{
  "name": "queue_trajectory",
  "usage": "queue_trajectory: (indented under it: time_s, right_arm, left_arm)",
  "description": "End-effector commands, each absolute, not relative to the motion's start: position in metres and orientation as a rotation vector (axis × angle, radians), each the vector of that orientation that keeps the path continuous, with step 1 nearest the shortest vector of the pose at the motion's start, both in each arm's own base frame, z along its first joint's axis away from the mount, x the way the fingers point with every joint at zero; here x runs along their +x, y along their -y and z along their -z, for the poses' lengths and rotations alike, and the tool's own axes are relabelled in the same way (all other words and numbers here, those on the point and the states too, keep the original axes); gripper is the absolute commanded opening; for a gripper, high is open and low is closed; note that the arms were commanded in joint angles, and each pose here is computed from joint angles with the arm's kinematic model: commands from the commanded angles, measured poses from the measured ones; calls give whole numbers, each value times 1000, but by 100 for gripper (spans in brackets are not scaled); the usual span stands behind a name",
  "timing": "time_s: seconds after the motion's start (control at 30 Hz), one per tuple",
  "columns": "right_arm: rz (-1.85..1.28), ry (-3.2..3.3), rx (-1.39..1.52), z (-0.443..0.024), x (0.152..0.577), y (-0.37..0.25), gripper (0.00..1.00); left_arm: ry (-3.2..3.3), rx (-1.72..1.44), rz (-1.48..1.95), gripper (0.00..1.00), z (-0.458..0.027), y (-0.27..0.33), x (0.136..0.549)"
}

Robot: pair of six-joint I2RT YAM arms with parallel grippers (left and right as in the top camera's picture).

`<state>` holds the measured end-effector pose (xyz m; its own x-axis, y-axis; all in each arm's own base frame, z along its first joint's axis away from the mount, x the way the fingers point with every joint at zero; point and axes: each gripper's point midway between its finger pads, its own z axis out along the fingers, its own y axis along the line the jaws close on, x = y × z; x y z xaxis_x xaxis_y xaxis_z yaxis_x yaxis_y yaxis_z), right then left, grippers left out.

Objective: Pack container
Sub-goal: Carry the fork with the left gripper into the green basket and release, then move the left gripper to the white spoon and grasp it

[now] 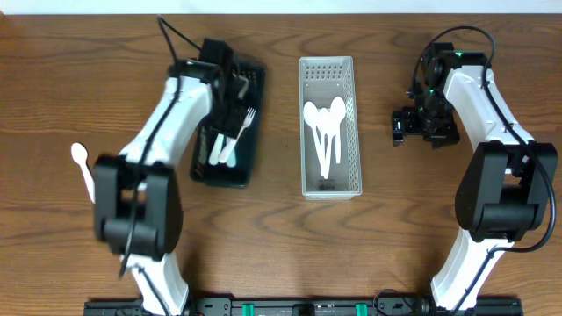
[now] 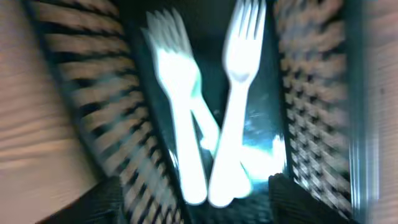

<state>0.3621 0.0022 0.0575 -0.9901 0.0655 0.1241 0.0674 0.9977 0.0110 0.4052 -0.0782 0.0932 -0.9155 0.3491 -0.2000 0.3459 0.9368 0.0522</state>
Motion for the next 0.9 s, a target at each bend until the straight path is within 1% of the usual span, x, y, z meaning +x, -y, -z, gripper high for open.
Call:
queue_trajectory:
  time_s: [0.0,0.1,0.17,0.23,0.33,0.47,0.57,0.7,0.87]
  right_arm:
    - [19,3009,-86,-55,361,0,90]
    - [19,3009,-86,-55,361,0,90]
    - [19,3009,-86,-55,361,0,90]
    - [19,3009,-86,-55,361,0,90]
    - [19,3009,-86,-55,361,0,90]
    - [19,3010,-76,-55,361,0,90]
    - [20,3010,-76,-55,362,0,91]
    - [20,3008,-76,-55,361,0,91]
    - [20,3008,-76,-55,361,0,91]
  left_arm:
    - [-2679,309,-177,77,-184,34,419]
    - [-2605,109,-190,79,-222,-7,411]
    - [-2577,-42,-211,80,-237,-43,402]
    - [-2572,-138,-240,81,-241,-72,394]
    - [-2595,-300,-284,82,-234,-120,379]
    - [-2655,-475,-315,83,-206,-168,359]
    - [-2742,-574,-319,83,-171,-194,341]
    - [-2855,-702,-263,83,-123,-213,318]
    - [-2917,-789,-189,84,-82,-224,307]
